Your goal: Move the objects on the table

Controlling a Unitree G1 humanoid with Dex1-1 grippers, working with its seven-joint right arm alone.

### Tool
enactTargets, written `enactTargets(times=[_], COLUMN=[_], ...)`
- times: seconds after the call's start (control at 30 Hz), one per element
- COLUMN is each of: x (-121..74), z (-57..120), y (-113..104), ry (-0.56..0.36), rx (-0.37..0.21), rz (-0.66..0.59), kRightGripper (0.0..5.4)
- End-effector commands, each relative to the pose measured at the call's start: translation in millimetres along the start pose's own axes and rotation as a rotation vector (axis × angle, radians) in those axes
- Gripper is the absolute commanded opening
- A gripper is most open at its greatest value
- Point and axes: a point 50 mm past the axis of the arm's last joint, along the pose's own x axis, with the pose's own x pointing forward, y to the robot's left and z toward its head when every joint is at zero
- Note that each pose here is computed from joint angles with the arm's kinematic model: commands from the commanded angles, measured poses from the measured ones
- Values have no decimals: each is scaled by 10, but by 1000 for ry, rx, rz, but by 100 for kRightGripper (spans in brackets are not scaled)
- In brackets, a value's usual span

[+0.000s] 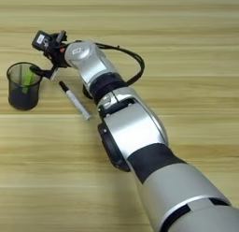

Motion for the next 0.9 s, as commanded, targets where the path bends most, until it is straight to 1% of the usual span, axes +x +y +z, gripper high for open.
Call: enactTargets(times=[0.03,0.23,0.47,0.7,0.9], x=[-85,-98,-78,-83,-77], z=[352,344,370,375,431], y=[-228,-246,-220,-224,-189], ry=[-94,-90,-103,-104,-135], rx=[-94,-96,-89,-95,-97], rz=[-74,-80,-75,-73,-58], kRightGripper=[539,539,539,539,539])
